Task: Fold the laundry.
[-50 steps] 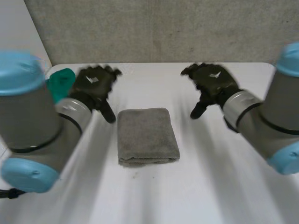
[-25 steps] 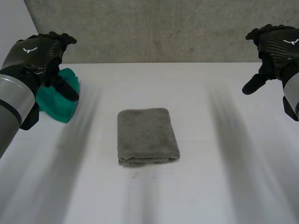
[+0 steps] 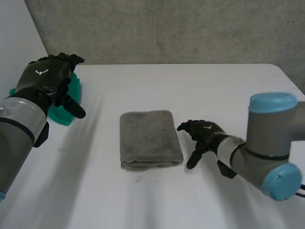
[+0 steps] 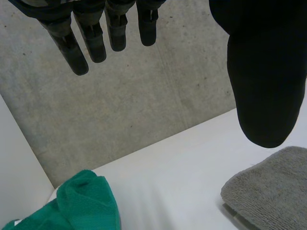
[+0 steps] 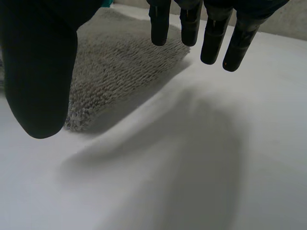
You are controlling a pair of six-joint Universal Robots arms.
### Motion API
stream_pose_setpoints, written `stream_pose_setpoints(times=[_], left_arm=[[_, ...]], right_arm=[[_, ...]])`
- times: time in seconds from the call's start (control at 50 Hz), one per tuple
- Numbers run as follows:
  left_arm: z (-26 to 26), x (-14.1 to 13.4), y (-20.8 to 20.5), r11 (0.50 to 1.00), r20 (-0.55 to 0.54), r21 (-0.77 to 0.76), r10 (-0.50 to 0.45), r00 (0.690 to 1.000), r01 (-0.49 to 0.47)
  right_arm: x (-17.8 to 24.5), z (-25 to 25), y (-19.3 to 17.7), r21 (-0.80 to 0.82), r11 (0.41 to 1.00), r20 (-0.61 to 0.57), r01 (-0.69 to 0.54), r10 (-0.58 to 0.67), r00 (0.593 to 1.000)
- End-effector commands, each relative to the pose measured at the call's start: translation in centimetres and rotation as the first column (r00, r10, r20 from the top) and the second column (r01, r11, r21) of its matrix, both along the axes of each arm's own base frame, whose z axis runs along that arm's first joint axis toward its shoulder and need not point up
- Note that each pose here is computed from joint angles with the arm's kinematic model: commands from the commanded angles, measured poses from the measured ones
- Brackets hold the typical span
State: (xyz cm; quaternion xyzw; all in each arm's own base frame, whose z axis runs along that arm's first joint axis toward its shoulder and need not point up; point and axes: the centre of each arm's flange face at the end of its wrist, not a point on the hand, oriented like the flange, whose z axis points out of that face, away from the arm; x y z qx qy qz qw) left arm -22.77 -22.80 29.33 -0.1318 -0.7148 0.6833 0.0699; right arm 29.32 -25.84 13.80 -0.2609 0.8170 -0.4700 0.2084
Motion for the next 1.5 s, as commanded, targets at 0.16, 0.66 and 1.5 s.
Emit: stream_pose_setpoints(times=[0.16, 0.66, 1.5], left_arm=[[-0.4, 0.0, -0.1, 1.000, -0.003, -0.006, 0.001, 1.000, -0.001], [-0.8, -0.1, -0.4, 1.000, 0.002, 0.005, 0.002, 1.000, -0.002], [-3.9, -0.4, -1.4, 0.997, 0.031, 0.070, 0.012, 0.999, -0.014]], right_arm=[[3.3, -2.0, 1.4, -0.017, 0.998, 0.089, -0.064, 0.065, 0.994], [4.8, -2.8, 0.2, -0.052, 0.996, 0.105, -0.079, 0.084, 0.991], [-13.2, -1.1, -27.5, -0.634, 0.719, -0.068, 0.286, -0.419, 0.905]])
